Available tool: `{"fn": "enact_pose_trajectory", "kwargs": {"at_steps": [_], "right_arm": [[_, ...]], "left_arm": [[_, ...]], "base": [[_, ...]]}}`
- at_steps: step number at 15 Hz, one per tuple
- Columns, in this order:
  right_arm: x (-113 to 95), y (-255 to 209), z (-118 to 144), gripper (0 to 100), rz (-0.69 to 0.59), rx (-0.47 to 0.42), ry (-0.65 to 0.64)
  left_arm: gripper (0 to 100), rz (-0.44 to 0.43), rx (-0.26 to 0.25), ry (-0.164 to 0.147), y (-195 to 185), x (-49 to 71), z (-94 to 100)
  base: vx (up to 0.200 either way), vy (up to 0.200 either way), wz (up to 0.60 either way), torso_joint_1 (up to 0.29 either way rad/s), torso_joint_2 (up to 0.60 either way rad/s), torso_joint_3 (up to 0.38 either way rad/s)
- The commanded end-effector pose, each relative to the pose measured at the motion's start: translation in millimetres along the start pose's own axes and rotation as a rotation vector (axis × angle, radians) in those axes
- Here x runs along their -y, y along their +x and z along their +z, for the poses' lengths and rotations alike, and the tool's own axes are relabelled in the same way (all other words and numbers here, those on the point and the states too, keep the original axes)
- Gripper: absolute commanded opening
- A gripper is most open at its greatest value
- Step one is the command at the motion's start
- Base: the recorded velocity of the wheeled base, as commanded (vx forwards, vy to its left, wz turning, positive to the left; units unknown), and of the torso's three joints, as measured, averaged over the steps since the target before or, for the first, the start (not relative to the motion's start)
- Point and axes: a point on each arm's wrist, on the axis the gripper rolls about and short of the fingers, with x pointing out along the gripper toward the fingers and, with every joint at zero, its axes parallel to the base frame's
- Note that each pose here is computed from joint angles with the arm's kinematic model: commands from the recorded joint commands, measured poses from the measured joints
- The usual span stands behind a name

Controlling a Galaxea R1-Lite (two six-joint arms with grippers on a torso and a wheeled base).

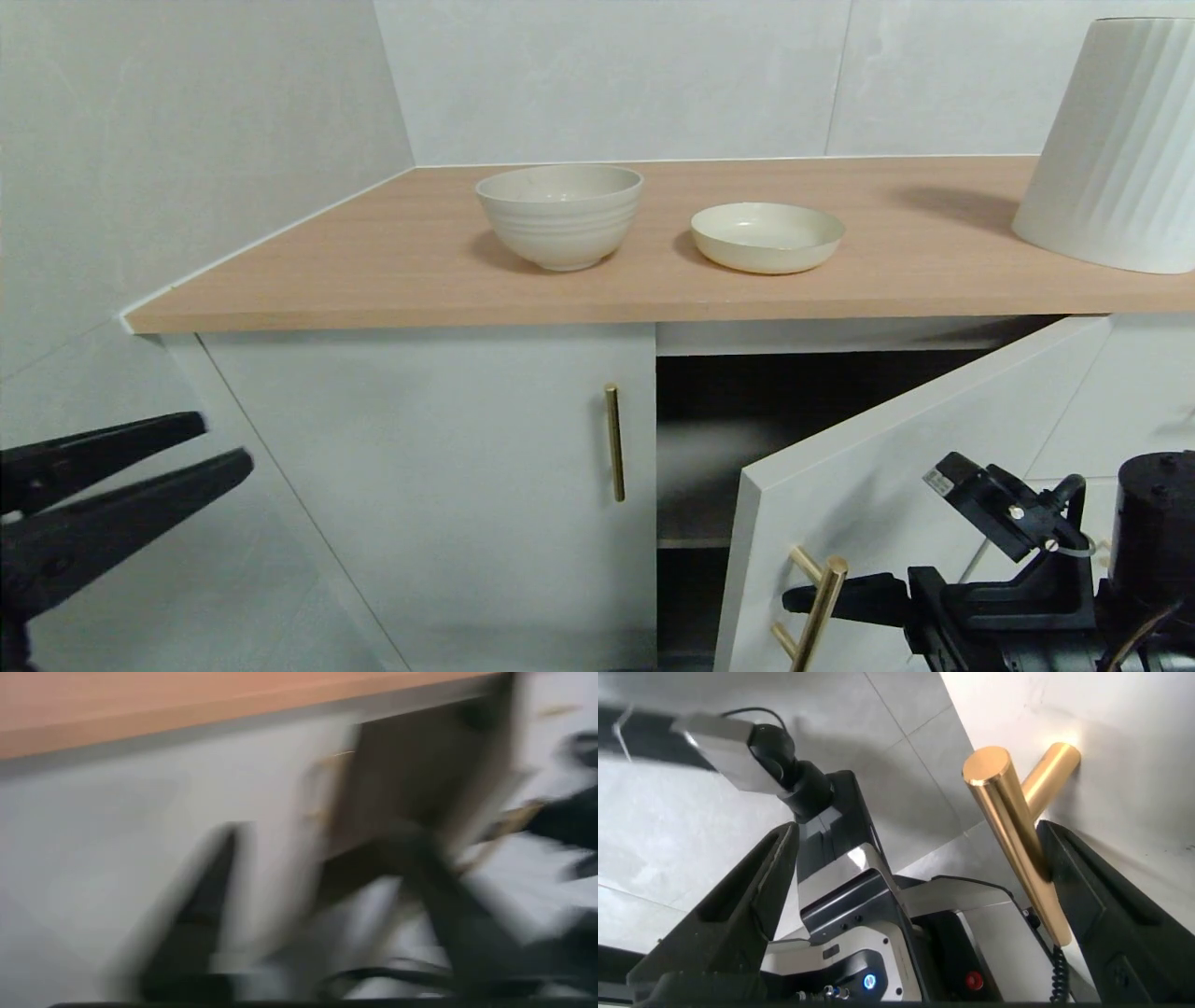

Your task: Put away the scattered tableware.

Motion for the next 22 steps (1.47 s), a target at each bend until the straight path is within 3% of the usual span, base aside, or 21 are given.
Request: {"fn": "enact_pose_trajectory", "kwargs": {"at_steps": [1,4,6,9,12,15,17,22], "right_arm": [[-0.2,-0.1,-1.0,100,0.004,-0.005,0.002],[-0.3,-0.9,-1.0,100,0.0,-0.002,-0.009],[2.1,-2.5,-1.3,100,-0.015,0.001,-0.011],[2.6,-2.5,-1.4,100,-0.016,0.0,-0.008],[2.6,-2.5,-1.4,100,-0.016,0.0,-0.009],[2.8,-2.7,-1.3,100,-0.018,0.001,-0.009],[3.9,-3.8,0.1,100,-0.025,0.008,-0.01],[5.8,-4.1,0.0,100,-0.032,0.008,-0.005]], "left_arm": [[0,-0.131,-0.124,-0.08,58.0,-2.2,-6.3],[0,-0.271,-0.185,-0.067,87.1,16.4,-16.3],[0,-0.318,-0.214,-0.051,111.0,22.4,-26.3],[0,-0.391,-0.324,-0.051,149.7,36.4,-63.5],[0,-0.467,-0.354,-0.03,194.6,56.8,-100.4],[0,-0.468,-0.327,-0.001,225.1,73.4,-130.7],[0,-0.485,-0.298,0.004,235.3,80.0,-134.3],[0,-0.541,-0.231,0.014,237.6,97.7,-119.5]], "base": [[0.0,0.0,0.0,0.0,0.0,0.0],[0.0,0.0,0.0,0.0,0.0,0.0],[0.0,0.0,0.0,0.0,0.0,0.0],[0.0,0.0,0.0,0.0,0.0,0.0],[0.0,0.0,0.0,0.0,0.0,0.0],[0.0,0.0,0.0,0.0,0.0,0.0],[0.0,0.0,0.0,0.0,0.0,0.0],[0.0,0.0,0.0,0.0,0.0,0.0]]}}
